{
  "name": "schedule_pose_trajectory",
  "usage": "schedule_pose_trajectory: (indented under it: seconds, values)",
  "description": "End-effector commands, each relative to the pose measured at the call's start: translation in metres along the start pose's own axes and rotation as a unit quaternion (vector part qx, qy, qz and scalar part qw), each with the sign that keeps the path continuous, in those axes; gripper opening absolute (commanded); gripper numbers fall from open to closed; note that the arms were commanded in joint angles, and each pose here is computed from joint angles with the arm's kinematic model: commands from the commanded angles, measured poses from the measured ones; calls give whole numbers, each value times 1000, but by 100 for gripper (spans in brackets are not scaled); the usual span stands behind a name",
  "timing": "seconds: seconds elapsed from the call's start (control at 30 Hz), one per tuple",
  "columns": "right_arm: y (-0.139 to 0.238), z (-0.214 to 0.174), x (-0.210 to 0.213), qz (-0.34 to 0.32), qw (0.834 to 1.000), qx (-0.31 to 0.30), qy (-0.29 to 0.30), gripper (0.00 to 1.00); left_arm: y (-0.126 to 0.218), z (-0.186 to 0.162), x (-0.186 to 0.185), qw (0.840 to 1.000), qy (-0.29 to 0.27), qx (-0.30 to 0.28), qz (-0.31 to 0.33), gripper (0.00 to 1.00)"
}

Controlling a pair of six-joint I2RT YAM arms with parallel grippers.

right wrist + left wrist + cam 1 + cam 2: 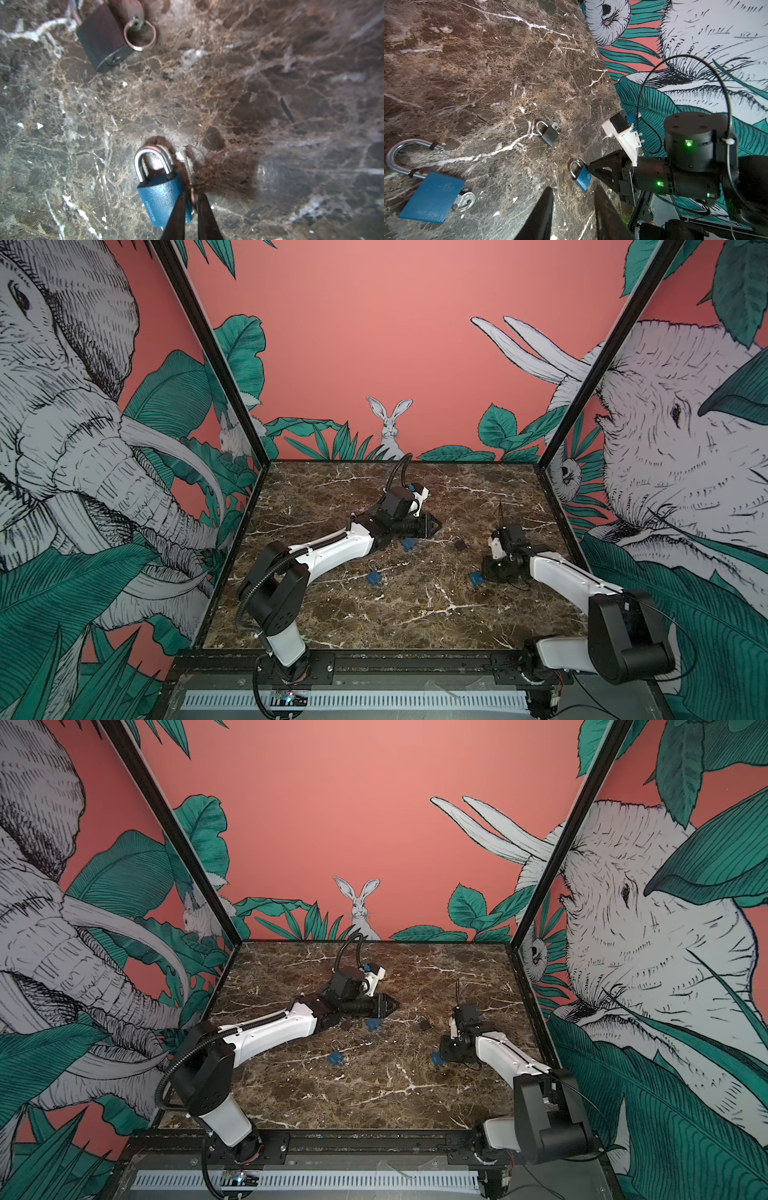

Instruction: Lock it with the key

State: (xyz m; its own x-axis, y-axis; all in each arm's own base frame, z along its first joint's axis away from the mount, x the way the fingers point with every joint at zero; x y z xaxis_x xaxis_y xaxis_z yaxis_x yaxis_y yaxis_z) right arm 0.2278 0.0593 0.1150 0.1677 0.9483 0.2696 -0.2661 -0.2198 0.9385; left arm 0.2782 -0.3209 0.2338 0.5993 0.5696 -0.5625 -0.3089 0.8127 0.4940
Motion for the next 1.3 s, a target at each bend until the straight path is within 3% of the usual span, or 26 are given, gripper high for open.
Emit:
schedule_pose_trajectory:
  seconds: [0.0, 0.27, 0.53, 0.7, 1.03, 1.27]
  values:
    - [11, 3, 3, -13, 1000, -13, 7, 21, 5, 1, -1, 1000, 0, -9, -6, 36]
    - [46, 7, 20, 4, 997, -67, 32, 22, 18, 2, 8, 1000, 4, -23, 20, 36]
    - [63, 14, 70, 55, 986, -121, 105, 24, 57, -4, 52, 994, 45, -46, 91, 36]
    - [47, 19, 115, 55, 976, -131, 166, 25, 77, -17, 81, 988, 70, -39, 133, 36]
    - [-14, 28, 204, 15, 947, -116, 300, 45, 114, -22, 108, 978, 99, -62, 171, 36]
    - [-48, 45, 238, -14, 936, -108, 335, 50, 127, -27, 120, 974, 115, -70, 181, 36]
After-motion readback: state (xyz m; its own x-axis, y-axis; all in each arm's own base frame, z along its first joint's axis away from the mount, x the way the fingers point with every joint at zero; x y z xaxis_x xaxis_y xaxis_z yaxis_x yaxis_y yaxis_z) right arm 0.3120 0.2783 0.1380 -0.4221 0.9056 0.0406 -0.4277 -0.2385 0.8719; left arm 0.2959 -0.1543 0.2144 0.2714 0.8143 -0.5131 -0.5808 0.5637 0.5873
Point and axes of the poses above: each gripper's point midway between its finger pads, its own y axis back along the fingers, its own x axis along the line the jaws close on, z = x × y, the point moved 9 cm from there along y, back along the fingers, and after that the axes turned 8 degrees about -y, right-handed, at the moved point
